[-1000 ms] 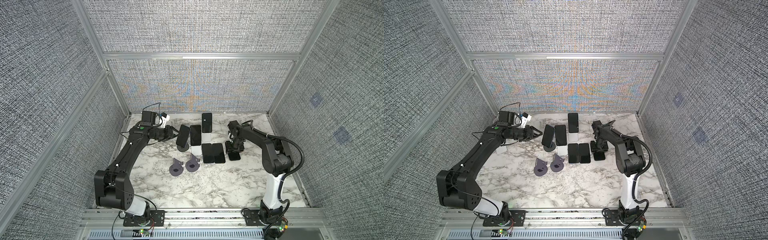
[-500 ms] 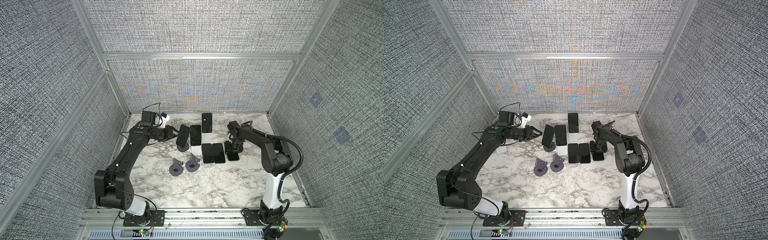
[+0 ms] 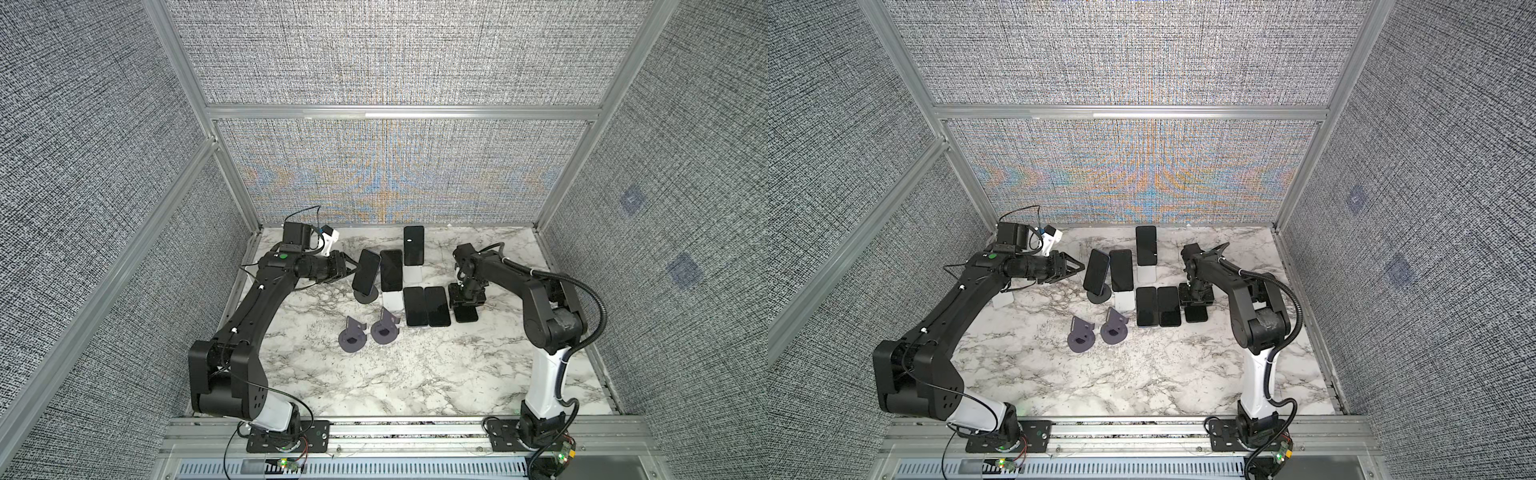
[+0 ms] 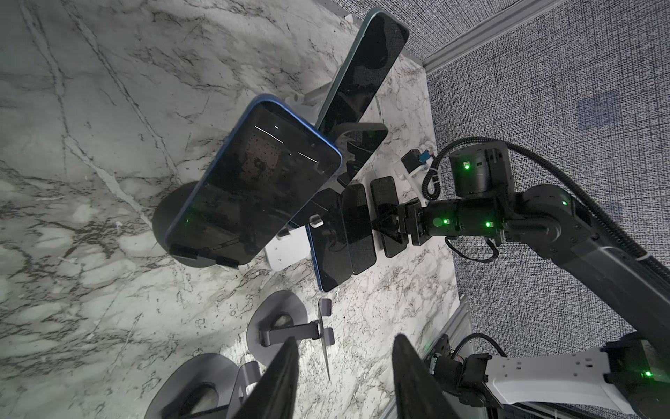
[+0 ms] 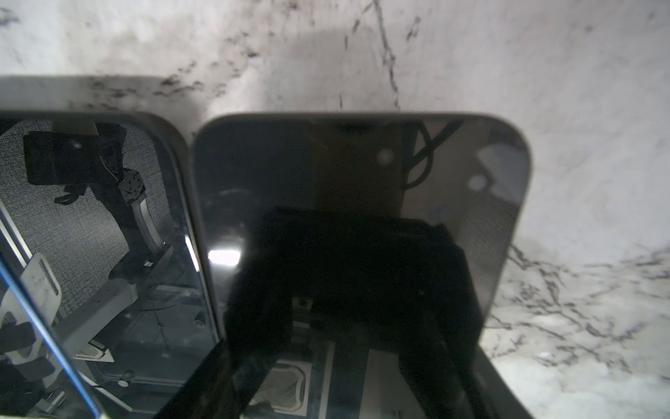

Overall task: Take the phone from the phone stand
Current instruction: 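Carry the dark phone with the right gripper and lower it beside the flat phones, then open the right gripper to release the dark phone flat on the table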

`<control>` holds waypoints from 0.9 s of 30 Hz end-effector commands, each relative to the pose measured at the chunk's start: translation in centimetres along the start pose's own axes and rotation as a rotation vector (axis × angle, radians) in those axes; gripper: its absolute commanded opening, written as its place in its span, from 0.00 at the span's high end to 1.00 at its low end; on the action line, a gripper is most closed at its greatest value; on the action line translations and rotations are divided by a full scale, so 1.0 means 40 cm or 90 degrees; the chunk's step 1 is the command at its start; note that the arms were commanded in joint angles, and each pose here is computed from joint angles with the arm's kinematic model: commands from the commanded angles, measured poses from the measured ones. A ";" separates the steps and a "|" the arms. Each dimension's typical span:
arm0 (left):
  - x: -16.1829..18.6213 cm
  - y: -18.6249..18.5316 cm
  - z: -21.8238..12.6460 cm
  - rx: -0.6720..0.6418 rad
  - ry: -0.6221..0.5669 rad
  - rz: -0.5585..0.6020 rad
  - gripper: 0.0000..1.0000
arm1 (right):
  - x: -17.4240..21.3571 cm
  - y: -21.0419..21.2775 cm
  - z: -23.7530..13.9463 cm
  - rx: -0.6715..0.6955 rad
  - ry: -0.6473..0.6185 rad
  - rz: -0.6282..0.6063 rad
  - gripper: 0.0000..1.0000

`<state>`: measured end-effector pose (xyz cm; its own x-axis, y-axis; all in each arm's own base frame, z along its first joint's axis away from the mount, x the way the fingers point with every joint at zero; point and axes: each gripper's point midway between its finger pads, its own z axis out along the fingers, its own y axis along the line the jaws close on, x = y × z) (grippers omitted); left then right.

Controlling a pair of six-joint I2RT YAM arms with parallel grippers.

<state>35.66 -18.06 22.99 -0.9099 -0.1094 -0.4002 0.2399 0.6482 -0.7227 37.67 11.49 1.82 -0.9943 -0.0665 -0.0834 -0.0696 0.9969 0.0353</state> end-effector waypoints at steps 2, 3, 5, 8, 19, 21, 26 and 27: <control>-0.009 -0.008 -0.006 0.007 -0.011 0.013 0.56 | 0.036 0.016 0.020 -0.027 0.038 0.009 0.45; -0.008 -0.008 -0.006 0.007 -0.010 0.013 0.56 | 0.036 0.015 0.019 -0.027 0.038 0.009 0.45; -0.009 -0.010 -0.008 0.008 -0.012 0.015 0.56 | 0.036 0.015 0.017 -0.026 0.037 0.007 0.43; -0.010 -0.009 -0.009 0.007 -0.013 0.012 0.56 | 0.037 0.017 0.014 -0.027 0.037 0.005 0.42; -0.012 -0.009 -0.013 0.009 -0.015 0.010 0.56 | 0.042 0.019 0.023 -0.023 0.041 0.001 0.37; -0.012 -0.010 -0.012 0.010 -0.015 0.010 0.56 | 0.042 0.019 0.023 -0.024 0.041 0.002 0.36; -0.013 -0.010 -0.014 0.010 -0.016 0.009 0.56 | 0.042 0.020 0.022 -0.024 0.041 0.001 0.33; -0.014 -0.010 -0.015 0.010 -0.017 0.009 0.56 | 0.043 0.022 0.024 -0.025 0.042 0.000 0.32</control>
<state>35.71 -17.76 23.31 -0.9070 -0.1198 -0.4037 0.2373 0.6466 -0.7250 37.63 11.39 1.77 -0.9930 -0.0730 -0.0931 -0.0750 0.9970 0.0180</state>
